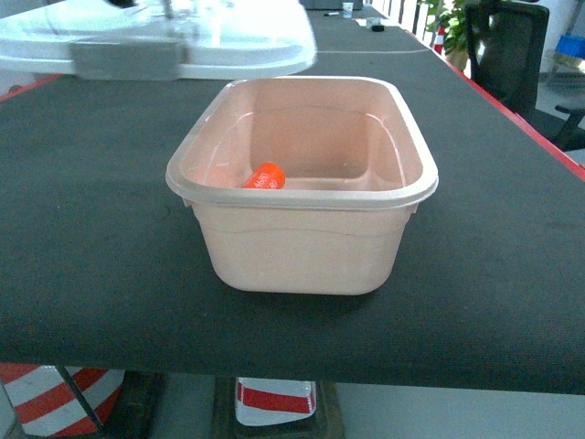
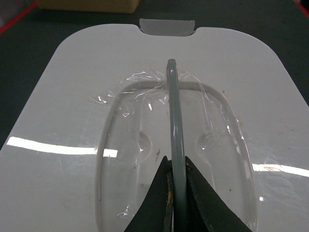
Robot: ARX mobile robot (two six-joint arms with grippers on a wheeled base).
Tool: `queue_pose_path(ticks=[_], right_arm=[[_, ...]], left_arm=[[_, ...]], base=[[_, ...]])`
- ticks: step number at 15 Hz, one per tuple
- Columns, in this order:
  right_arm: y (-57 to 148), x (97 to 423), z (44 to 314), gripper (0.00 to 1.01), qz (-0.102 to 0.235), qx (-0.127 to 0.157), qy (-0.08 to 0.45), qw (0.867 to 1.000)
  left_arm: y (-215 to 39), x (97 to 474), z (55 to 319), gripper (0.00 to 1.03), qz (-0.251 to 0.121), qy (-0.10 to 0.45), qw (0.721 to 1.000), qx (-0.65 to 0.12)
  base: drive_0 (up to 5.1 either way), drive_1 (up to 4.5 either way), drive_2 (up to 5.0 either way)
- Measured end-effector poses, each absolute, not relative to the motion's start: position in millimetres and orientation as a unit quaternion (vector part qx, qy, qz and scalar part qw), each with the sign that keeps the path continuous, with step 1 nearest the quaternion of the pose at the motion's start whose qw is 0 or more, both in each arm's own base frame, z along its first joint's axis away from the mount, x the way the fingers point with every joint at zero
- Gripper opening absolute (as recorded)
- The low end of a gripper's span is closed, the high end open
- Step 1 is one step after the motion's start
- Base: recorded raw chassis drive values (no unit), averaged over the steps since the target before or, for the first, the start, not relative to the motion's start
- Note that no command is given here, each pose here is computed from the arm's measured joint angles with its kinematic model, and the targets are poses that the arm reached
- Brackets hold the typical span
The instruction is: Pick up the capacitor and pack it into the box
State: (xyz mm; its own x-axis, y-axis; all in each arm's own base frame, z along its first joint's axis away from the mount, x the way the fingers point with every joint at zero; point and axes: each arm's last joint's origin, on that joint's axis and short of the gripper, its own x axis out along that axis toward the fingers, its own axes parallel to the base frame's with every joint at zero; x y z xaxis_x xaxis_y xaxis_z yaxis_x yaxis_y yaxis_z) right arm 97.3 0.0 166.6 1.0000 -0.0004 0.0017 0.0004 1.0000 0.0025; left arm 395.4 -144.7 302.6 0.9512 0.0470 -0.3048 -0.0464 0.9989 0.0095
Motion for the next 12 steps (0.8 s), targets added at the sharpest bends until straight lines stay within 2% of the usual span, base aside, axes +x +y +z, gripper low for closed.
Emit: queue_pose_path(ticks=[3,5,9,12], right_arm=[[0,97,167,0.98,0.000,0.001,-0.001,1.000],[0,97,167,0.98,0.000,0.001,-0.001,1.000],[0,97,167,0.98,0.000,0.001,-0.001,1.000],[0,97,167,0.98,0.000,0.001,-0.001,1.000]], left_arm=[[-214,390,297,0.02,-0.017,0.158,0.987,0.008],[-238,391,282,0.02,-0.031,0.170,0.985,0.020],[-241,402,260,0.02,-0.006,0.184,0.983,0.023],[-244,408,244,0.02,-0.002,0.195,0.980,0.030]], base=[[0.0,0.00,0.0],[0.0,0.00,0.0],[0.0,0.00,0.0],[0.0,0.00,0.0]])
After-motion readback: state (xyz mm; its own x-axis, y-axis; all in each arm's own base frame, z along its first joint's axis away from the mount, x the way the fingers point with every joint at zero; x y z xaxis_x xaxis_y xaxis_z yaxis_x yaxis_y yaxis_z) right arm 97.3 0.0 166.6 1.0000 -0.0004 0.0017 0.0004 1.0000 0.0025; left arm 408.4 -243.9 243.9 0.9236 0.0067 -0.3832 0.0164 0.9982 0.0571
